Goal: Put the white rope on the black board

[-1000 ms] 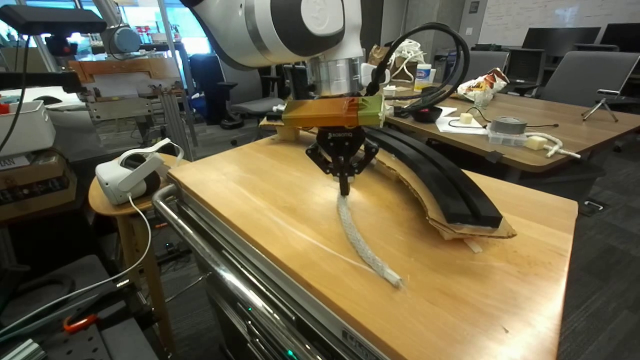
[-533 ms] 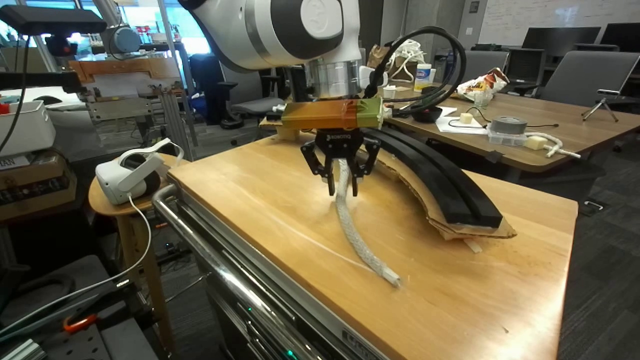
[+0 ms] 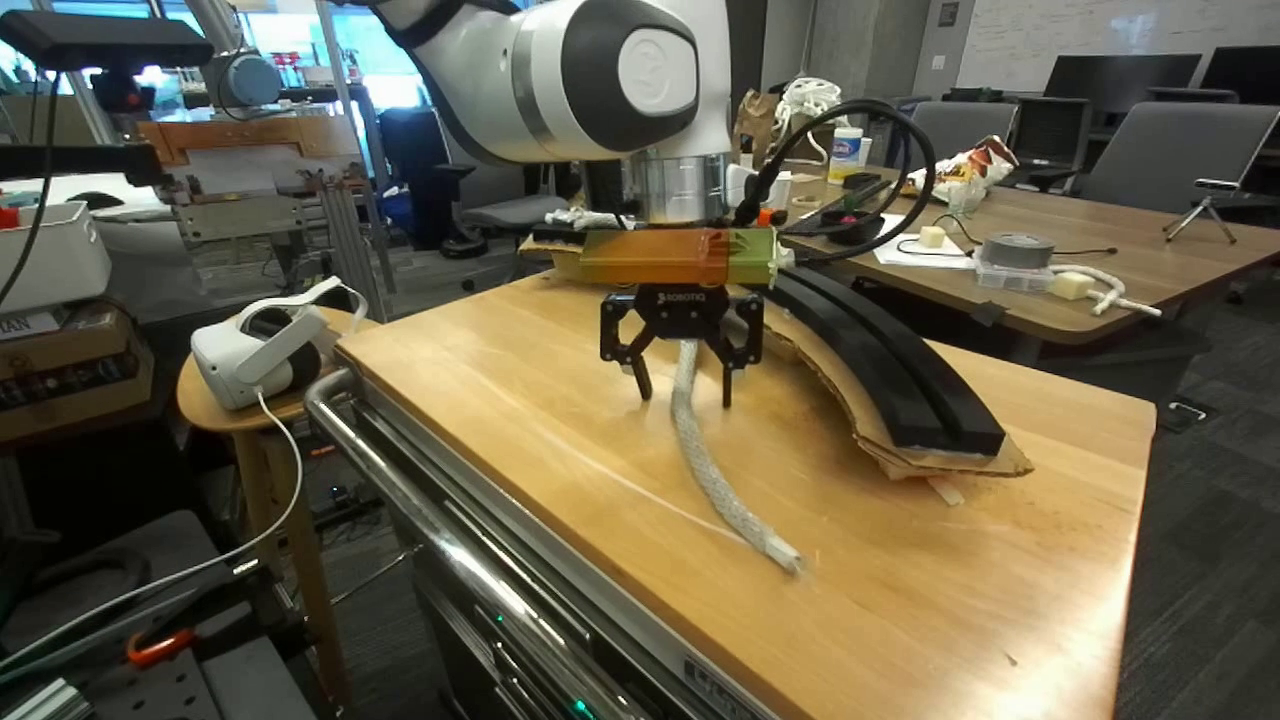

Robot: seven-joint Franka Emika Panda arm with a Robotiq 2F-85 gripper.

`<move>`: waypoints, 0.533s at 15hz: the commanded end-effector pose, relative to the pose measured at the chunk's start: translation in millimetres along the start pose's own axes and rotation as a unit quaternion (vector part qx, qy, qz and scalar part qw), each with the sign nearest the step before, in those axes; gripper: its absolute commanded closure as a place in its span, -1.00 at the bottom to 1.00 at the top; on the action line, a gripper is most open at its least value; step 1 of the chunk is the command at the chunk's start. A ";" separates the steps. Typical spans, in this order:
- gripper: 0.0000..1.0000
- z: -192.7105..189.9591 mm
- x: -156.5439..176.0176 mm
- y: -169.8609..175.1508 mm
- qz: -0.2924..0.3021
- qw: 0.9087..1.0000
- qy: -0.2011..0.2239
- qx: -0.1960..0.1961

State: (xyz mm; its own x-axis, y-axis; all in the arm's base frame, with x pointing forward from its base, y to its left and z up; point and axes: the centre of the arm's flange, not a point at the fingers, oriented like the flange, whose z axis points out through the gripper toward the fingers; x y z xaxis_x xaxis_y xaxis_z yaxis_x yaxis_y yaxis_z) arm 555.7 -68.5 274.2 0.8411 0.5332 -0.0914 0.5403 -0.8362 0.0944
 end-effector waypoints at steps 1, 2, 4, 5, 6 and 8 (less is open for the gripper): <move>0.03 -2.6 10.1 7.0 -0.027 1.000 0.004 0.011; 0.22 -6.4 7.9 4.3 -0.034 0.999 0.007 0.009; 0.50 -12.6 3.2 1.4 -0.046 0.999 0.010 0.005; 0.67 -15.7 1.1 0.5 -0.048 0.999 0.011 0.002; 0.81 -20.0 -1.6 0.1 -0.052 0.999 0.016 0.000; 1.00 -26.5 -6.4 -1.8 -0.058 0.998 0.021 -0.006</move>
State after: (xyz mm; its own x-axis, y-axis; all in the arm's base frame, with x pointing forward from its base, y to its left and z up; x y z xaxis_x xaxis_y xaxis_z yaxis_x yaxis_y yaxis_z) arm 559.9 -64.2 288.0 0.7879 0.6104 -0.0820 0.6158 -0.7821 0.0954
